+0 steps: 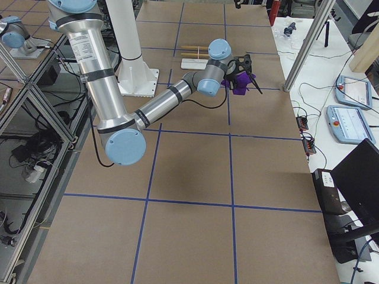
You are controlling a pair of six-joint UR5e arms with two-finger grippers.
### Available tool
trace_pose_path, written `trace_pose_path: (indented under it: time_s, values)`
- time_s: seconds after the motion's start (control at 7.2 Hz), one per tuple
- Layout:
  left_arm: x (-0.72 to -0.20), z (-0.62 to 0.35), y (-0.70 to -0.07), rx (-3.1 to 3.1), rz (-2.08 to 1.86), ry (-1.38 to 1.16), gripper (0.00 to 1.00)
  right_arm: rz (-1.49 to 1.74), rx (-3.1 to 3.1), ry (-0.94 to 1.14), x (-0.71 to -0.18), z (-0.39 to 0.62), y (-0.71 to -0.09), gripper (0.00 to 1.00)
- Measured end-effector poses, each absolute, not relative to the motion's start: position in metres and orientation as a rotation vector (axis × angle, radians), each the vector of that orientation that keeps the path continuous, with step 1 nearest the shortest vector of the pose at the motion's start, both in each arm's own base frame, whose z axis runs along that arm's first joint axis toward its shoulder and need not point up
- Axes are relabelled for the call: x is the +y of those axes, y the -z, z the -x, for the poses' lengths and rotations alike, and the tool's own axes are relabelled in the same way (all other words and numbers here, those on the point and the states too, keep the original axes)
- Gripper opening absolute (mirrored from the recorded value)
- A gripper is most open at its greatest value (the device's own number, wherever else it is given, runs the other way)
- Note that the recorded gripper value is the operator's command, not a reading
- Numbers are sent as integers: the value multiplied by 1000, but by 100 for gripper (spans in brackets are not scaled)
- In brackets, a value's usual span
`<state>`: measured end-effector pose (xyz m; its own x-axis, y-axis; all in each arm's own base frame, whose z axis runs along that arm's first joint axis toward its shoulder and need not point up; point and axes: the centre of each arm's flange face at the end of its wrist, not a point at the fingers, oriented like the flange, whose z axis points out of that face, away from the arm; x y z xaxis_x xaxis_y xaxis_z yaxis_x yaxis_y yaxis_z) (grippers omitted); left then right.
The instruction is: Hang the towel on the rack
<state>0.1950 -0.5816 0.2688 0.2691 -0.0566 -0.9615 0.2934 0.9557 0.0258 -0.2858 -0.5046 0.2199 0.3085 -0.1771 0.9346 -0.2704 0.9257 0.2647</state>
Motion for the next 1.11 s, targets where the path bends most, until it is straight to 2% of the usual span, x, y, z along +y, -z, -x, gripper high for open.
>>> trace_pose_path:
  time_s: [0.42,0.69,1.11]
  values:
    - [-552,-285,-183,1408,-51,245,99,-455,-1371,65,-472,340,-144,0]
    - [-536,-304,-163,1473,4,256,95,-518,-1387,168,-457,350,-126,0]
    - [-516,-323,-129,1554,79,262,91,-550,-1410,214,-445,357,-113,0]
